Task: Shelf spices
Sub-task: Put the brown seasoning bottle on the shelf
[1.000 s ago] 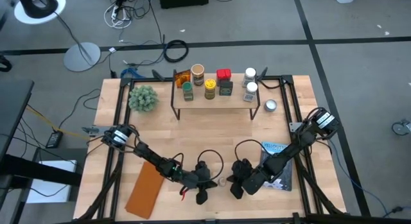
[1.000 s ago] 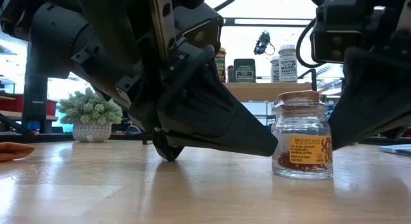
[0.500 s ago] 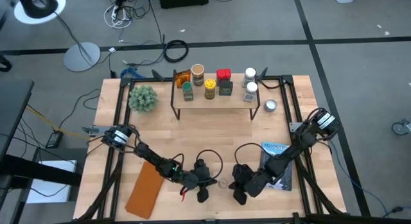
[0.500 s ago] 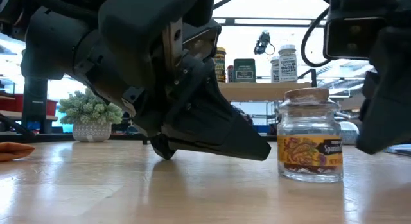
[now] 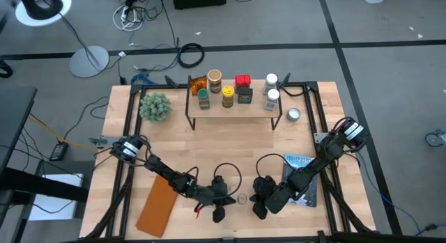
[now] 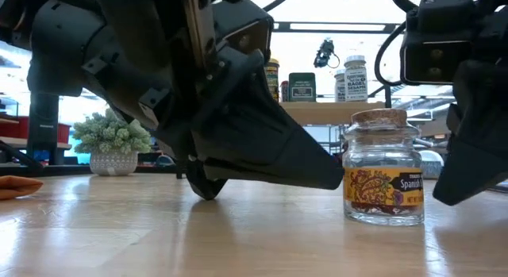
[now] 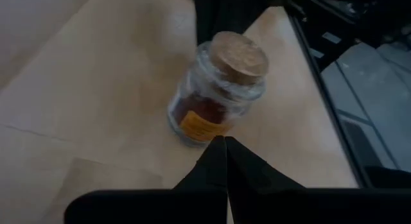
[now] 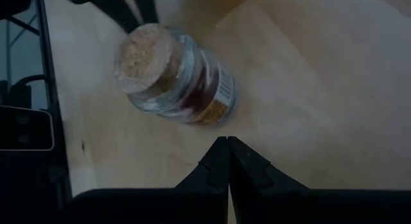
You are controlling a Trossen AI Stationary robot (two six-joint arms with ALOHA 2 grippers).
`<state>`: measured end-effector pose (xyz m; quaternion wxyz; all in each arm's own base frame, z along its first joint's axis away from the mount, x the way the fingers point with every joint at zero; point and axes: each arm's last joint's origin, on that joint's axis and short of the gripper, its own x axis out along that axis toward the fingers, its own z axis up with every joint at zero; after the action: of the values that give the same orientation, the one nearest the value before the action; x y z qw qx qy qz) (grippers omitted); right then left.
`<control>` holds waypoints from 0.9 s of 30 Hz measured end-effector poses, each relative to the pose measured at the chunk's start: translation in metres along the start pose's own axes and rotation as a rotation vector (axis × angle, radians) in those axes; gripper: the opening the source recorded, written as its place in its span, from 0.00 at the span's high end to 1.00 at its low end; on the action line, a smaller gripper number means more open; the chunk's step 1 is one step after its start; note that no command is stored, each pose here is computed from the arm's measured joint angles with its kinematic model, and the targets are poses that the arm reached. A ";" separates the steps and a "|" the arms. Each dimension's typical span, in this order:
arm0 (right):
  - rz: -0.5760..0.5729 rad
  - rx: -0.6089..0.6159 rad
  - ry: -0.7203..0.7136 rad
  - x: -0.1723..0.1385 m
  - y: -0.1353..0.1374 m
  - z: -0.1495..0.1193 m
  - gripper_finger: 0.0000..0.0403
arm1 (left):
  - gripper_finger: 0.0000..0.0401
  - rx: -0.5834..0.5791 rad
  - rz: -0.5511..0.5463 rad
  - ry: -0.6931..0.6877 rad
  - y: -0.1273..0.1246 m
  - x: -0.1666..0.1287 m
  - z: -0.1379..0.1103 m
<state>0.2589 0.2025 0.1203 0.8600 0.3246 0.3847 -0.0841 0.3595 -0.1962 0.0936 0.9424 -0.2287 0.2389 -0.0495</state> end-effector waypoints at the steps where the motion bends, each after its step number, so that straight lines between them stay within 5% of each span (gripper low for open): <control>1: -0.005 -0.002 -0.006 0.000 0.000 0.000 1.00 | 1.00 -0.005 -0.008 -0.002 -0.001 0.000 0.000; 27: 0.037 -0.005 -0.029 0.000 0.004 0.003 1.00 | 1.00 0.032 0.025 -0.033 0.008 0.004 0.009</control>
<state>0.2627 0.2032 0.1235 0.8677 0.3283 0.3662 -0.0720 0.3669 -0.1857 0.0953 0.9504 -0.2111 0.2254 -0.0376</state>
